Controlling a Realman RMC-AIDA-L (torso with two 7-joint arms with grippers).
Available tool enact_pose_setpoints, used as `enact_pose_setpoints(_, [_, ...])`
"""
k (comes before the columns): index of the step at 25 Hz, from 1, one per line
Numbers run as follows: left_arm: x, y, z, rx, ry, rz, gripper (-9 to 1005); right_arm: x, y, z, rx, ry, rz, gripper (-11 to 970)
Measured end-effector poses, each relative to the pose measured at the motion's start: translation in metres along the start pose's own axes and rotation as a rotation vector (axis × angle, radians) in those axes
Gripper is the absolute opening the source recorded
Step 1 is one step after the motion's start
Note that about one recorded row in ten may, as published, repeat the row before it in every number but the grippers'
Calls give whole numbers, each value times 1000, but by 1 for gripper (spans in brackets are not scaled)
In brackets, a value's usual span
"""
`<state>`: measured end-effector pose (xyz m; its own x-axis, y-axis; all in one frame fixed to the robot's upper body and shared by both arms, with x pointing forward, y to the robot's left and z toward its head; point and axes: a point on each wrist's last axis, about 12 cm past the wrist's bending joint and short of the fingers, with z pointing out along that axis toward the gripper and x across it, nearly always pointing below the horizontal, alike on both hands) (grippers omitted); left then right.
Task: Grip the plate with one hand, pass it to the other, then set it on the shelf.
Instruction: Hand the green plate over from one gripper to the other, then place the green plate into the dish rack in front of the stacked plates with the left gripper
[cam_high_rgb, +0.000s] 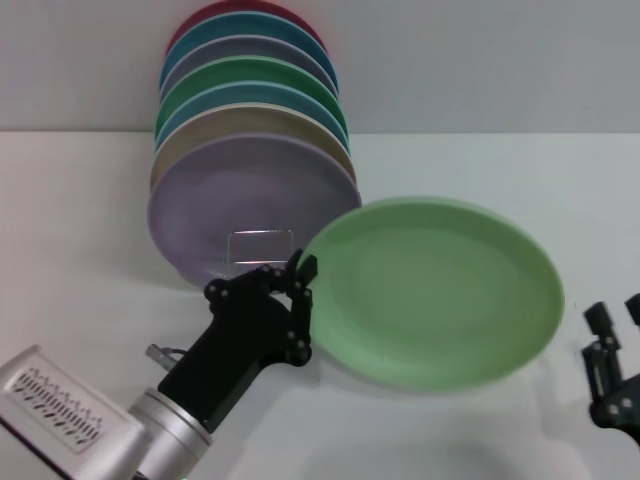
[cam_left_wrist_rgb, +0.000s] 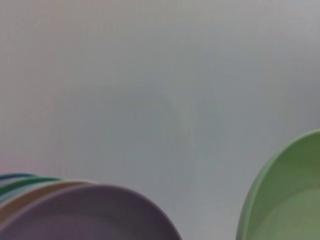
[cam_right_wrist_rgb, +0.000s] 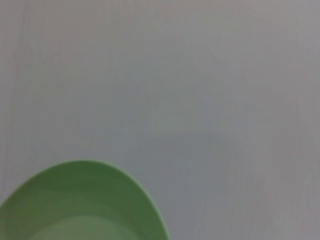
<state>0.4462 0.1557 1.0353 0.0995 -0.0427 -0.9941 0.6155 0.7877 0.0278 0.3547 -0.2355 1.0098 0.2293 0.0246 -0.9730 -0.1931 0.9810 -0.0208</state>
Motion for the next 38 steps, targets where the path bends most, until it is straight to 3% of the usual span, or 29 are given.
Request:
enact_pose_setpoints(8, [-9, 6, -7, -41, -80, -1, 41, 1, -21, -7, -8, -10, 72, 346])
enact_pose_setpoints(14, [-21, 23, -8, -120, -178, 18, 42, 10, -33, -5, -24, 47, 69, 347])
enact_pose_setpoints(24, [-34, 63, -9, -255, -270, 95, 39, 15, -37, 0, -36, 89, 55, 346])
enact_pose_setpoints(29, [-34, 73, -12, -284, -264, 124, 39, 17, -37, 2, -38, 103, 54, 347])
enact_pose_setpoints(38, [-22, 79, -21, -280, -215, 210, 40, 18, -40, 2, -20, 105, 53, 346])
